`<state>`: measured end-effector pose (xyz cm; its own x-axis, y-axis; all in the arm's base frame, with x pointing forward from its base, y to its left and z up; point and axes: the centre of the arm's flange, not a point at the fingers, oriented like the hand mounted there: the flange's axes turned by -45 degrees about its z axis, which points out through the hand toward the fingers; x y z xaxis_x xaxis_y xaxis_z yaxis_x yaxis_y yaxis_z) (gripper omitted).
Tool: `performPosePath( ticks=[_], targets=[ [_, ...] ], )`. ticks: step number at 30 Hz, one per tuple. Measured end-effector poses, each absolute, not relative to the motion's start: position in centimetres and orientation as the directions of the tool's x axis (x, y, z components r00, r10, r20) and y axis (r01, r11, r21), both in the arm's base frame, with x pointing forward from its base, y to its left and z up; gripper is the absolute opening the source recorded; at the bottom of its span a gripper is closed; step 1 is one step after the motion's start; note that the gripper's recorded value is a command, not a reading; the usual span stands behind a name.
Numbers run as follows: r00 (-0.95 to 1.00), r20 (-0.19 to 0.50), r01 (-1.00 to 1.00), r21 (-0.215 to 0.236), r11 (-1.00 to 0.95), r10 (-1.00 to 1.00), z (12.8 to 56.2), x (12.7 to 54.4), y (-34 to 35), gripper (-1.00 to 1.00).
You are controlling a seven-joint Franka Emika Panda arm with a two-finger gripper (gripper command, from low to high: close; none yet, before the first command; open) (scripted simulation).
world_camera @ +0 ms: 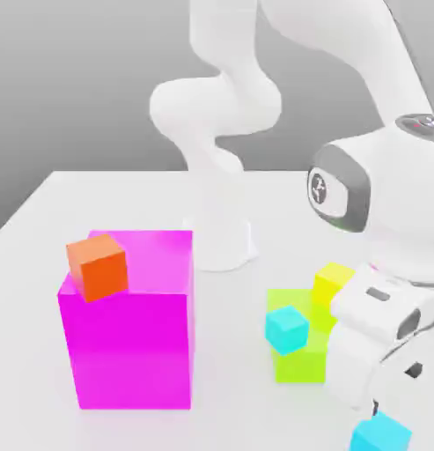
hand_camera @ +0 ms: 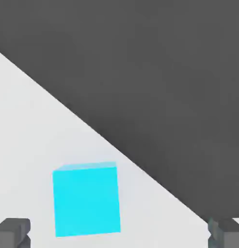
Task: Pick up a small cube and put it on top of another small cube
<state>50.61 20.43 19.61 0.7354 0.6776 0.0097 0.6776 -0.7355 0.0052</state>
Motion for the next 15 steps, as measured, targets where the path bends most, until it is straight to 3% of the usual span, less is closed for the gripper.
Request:
performPosePath(
  ticks=[3, 4, 10, 15],
  targets=[
    [0.729, 0.001, 0.684, 0.000, -0.729, 0.684, 15.1, 50.4, 20.7, 0.00],
    [0.729, 0.001, 0.685, 0.000, -0.729, 0.685, 13.9, 50.4, 20.7, -1.00],
    [0.729, 0.000, 0.685, 0.000, -0.729, 0.685, 13.3, 50.3, 20.7, -1.00],
    [0.728, 0.000, 0.685, -0.001, -0.728, 0.685, 18.7, 50.3, 20.6, -1.00]
  ],
)
